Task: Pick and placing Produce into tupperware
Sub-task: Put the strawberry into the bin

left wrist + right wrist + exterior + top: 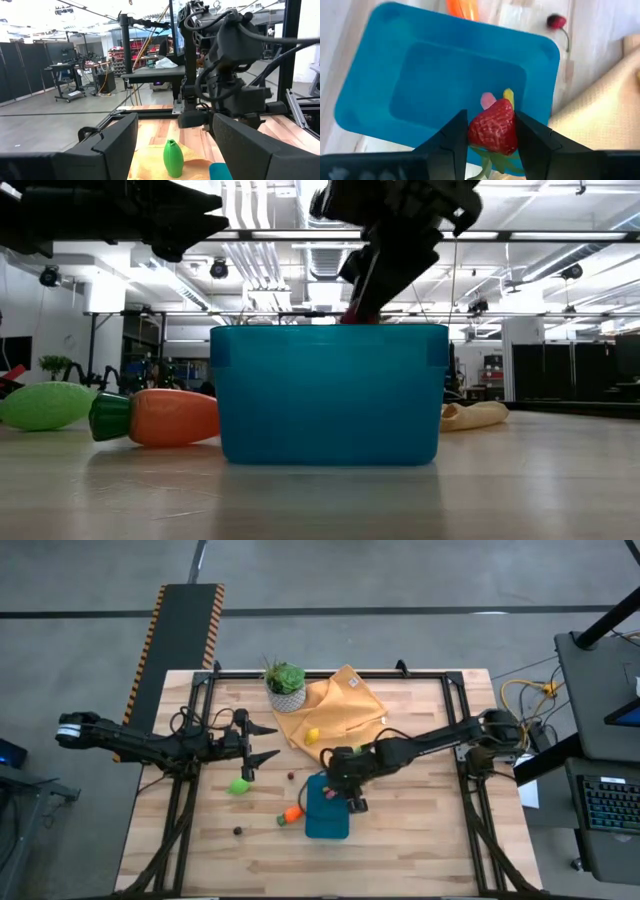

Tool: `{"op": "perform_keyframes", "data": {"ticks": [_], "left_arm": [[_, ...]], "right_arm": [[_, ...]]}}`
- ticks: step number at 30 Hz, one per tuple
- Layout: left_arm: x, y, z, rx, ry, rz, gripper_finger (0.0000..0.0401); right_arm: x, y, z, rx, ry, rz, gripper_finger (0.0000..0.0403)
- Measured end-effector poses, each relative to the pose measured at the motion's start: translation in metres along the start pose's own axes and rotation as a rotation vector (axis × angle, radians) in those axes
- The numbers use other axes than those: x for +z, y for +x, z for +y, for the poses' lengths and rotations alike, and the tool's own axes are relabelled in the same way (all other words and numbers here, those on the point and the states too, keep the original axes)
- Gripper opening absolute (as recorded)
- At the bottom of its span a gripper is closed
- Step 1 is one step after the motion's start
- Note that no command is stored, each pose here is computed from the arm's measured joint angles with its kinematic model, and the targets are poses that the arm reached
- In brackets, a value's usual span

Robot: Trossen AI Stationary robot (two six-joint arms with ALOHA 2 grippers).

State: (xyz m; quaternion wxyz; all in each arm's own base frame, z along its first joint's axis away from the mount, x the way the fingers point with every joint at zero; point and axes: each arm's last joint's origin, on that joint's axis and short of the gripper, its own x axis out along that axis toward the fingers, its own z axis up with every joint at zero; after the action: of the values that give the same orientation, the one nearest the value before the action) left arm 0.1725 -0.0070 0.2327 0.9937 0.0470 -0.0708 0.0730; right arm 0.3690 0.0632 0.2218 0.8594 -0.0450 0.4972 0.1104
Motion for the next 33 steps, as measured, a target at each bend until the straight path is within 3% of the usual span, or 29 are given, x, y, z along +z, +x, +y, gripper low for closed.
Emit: {"op": "perform_keyframes", "data": {"ticks": [8, 24, 33], "left_arm": [[0.000, 0.000, 0.000, 0.000, 0.000, 0.001, 0.0245], [0.000, 0.000, 0.000, 0.000, 0.000, 0.002, 0.0245], [0.000, 0.000, 0.000, -0.001, 0.000, 0.003, 0.0245]], "right_arm": [[0.003, 0.023, -0.009, 0.060, 0.007, 0.069, 0.0123], [-0.007, 0.042, -0.014, 0.035, -0.001, 0.171, 0.0123], [-0.007, 0.040, -0.015, 0.010, 0.004, 0.170, 0.0188]]}}
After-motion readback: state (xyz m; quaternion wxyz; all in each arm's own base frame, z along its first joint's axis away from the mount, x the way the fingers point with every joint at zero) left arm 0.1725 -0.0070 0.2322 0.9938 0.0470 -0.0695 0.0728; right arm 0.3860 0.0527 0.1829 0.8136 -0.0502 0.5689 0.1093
